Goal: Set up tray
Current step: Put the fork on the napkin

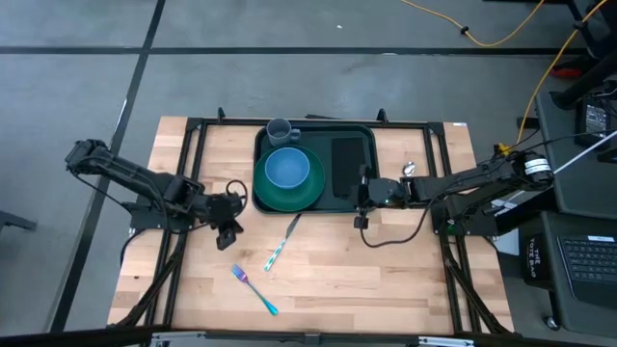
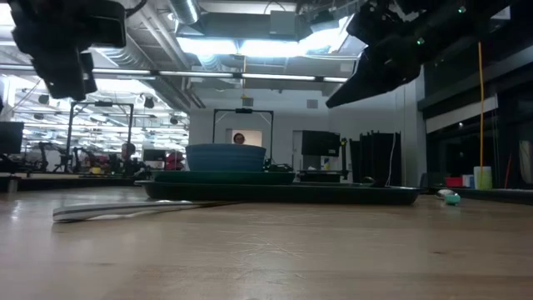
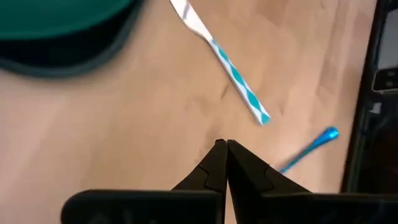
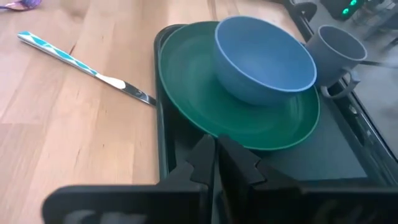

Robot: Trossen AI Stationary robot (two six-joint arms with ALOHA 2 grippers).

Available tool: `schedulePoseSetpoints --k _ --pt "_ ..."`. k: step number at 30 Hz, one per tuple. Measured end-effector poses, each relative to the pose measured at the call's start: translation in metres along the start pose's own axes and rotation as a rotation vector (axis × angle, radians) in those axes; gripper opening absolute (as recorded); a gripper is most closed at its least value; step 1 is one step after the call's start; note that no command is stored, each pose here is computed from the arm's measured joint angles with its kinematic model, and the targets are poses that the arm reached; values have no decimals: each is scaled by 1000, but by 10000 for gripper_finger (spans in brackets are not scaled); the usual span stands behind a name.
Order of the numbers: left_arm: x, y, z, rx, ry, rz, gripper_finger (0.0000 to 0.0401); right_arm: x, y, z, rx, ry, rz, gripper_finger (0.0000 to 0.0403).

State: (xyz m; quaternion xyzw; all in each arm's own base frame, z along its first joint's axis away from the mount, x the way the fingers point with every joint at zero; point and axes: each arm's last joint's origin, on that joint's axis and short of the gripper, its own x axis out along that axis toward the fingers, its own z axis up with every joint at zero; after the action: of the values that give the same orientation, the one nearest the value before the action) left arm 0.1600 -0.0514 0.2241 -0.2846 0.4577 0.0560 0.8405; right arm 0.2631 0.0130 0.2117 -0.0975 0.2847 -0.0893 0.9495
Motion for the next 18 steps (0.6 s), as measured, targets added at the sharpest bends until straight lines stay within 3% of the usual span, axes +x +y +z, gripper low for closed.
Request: schedulePoseSetpoints --k 8,18 --pt "1 0 0 -85 15 -5 17 0 1 0 -18 -3 35 8" --pt "1 3 -3 -210 38 30 94 0 1 0 8 -2 35 28"
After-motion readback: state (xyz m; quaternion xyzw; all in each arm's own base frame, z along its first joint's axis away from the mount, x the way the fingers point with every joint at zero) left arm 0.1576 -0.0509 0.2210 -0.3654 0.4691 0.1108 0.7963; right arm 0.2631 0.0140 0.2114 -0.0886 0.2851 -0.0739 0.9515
